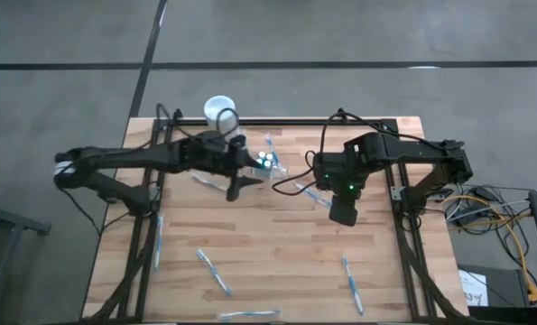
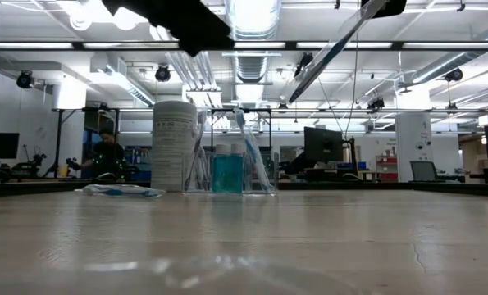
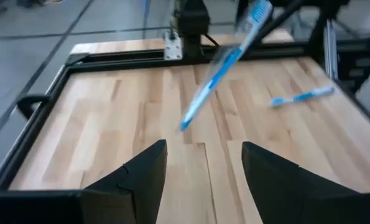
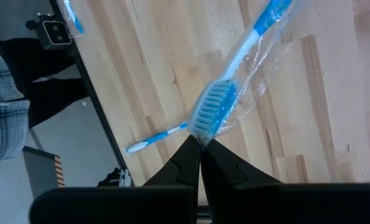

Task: Pick & Place toothbrushing station
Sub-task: Put the blue toothbrush into the right of the transparent organizer

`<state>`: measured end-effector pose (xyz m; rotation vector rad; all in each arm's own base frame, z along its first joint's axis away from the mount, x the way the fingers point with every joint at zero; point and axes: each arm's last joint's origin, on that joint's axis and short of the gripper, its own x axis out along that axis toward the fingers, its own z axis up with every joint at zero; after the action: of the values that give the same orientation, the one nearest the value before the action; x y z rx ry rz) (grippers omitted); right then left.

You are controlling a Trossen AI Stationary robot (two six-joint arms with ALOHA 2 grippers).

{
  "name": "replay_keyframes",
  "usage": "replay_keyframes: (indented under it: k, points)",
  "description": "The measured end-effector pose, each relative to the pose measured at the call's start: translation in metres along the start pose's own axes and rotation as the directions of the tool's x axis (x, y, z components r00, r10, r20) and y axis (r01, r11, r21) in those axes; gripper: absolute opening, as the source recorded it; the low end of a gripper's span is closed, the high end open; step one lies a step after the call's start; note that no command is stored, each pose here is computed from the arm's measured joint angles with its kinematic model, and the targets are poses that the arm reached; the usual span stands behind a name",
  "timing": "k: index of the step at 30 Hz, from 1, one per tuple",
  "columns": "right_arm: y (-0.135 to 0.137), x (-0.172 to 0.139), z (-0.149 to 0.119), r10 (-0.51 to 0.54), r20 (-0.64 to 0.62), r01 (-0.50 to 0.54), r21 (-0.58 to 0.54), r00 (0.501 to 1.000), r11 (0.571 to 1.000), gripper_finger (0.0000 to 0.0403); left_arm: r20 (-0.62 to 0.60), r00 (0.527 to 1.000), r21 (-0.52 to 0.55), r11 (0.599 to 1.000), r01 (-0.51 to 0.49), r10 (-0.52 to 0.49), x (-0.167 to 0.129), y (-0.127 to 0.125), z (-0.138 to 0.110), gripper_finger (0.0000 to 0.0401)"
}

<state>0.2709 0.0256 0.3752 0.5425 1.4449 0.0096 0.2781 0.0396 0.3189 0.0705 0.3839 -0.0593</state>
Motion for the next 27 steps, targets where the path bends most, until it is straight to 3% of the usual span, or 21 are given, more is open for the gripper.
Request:
replay_keyframes:
  k: [5, 8, 12, 20, 27]
  points:
    - [0.000, 0.000, 0.000, 0.000, 0.000, 0.000, -0.002, 1.000, 1.000, 0.0008, -0.039, 0.998, 0.217, 0.975, 0.053, -0.045, 0.022, -0.006, 0.010, 0.0213]
    - [0.000, 0.000, 0.000, 0.000, 0.001, 0.000, -0.014, 1.000, 1.000, 0.0008, -0.039, 0.998, 0.291, 0.954, 0.067, -0.057, 0.033, -0.010, 0.020, 0.0213]
    - [0.000, 0.000, 0.000, 0.001, 0.003, -0.001, -0.044, 1.000, 0.999, 0.0008, -0.048, 0.998, 0.310, 0.949, 0.055, -0.042, 0.046, -0.012, 0.035, 0.0213]
    - [0.000, 0.000, 0.002, 0.001, 0.023, 0.000, -0.050, 1.000, 0.999, 0.0008, -0.253, 0.967, 0.312, 0.949, 0.042, 0.040, 0.067, -0.009, 0.056, 0.0213]
    - [0.001, 0.000, 0.003, 0.001, 0.035, 0.005, -0.158, 0.999, 0.987, 0.0008, -0.255, 0.966, 0.338, 0.940, 0.049, 0.042, 0.076, -0.007, 0.067, 0.0213]
